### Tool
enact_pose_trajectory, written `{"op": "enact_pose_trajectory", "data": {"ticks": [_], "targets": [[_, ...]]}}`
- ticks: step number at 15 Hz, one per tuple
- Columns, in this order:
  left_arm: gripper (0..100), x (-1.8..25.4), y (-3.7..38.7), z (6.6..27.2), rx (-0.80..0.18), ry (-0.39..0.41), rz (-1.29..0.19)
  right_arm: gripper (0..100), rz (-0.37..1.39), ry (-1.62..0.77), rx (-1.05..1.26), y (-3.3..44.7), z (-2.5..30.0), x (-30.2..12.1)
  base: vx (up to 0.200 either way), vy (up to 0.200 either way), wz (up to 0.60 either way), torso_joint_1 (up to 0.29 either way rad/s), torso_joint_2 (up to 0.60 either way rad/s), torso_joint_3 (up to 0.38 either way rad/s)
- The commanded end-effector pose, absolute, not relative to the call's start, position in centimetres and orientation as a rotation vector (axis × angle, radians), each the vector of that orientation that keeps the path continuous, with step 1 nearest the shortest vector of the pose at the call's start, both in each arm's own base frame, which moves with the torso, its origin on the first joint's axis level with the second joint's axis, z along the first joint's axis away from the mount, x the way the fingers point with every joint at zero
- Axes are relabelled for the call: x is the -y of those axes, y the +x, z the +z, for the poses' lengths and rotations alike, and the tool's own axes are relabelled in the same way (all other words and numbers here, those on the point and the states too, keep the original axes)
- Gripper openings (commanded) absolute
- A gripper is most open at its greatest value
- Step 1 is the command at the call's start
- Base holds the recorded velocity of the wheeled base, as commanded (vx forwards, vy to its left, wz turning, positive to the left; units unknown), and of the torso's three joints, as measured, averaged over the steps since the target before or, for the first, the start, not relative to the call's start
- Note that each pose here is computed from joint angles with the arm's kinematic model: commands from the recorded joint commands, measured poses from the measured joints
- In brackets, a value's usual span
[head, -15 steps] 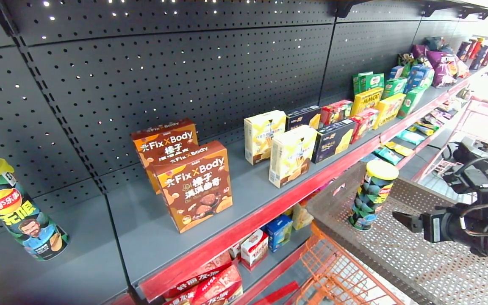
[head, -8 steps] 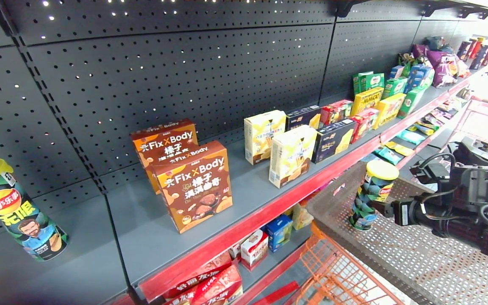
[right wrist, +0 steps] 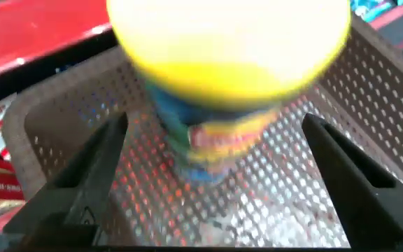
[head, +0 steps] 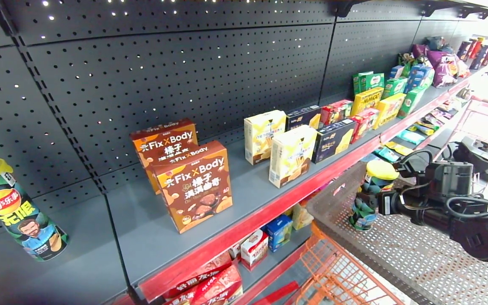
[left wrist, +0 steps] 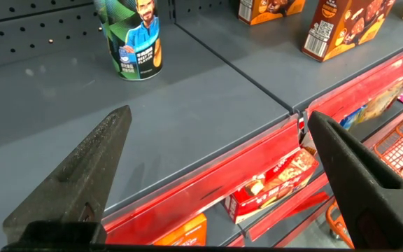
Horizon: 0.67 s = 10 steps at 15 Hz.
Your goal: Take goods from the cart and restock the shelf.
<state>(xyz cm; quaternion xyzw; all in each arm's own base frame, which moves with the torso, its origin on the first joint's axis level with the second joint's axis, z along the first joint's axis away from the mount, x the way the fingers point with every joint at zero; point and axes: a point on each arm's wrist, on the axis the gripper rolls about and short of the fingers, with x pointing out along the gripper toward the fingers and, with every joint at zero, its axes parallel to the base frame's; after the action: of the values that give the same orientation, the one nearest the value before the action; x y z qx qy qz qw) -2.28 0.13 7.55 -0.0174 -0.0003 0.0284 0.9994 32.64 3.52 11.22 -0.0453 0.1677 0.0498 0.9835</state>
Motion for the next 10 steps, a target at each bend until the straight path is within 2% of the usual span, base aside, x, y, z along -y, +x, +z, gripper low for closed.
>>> {"op": "enact_pose_trajectory", "data": {"ticks": [1, 7, 8, 10], "targets": [[100, -0.1, -2.3, 7.5, 0.001, -0.035, 0.057, 100, 0.114, -0.094, -0.345, 33.7, 10.4, -4.1, 0.0, 0.0, 0.0, 0.0, 0.0, 0.0], [100, -0.1, -2.3, 7.5, 0.001, -0.035, 0.057, 100, 0.18, -0.163, -0.231, 40.1, 7.3, -7.3, 0.0, 0.0, 0.0, 0.0, 0.0, 0.0], [100, -0.1, -2.3, 7.5, 0.001, -0.035, 0.057, 0, 0.173, -0.206, -0.211, 40.4, 7.6, -7.0, 0.0, 0.0, 0.0, 0.0, 0.0, 0.0], [100, -0.1, -2.3, 7.5, 0.001, -0.035, 0.057, 0, 0.168, -0.217, -0.185, 39.9, 8.8, -6.8, 0.0, 0.0, 0.0, 0.0, 0.0, 0.0]]}}
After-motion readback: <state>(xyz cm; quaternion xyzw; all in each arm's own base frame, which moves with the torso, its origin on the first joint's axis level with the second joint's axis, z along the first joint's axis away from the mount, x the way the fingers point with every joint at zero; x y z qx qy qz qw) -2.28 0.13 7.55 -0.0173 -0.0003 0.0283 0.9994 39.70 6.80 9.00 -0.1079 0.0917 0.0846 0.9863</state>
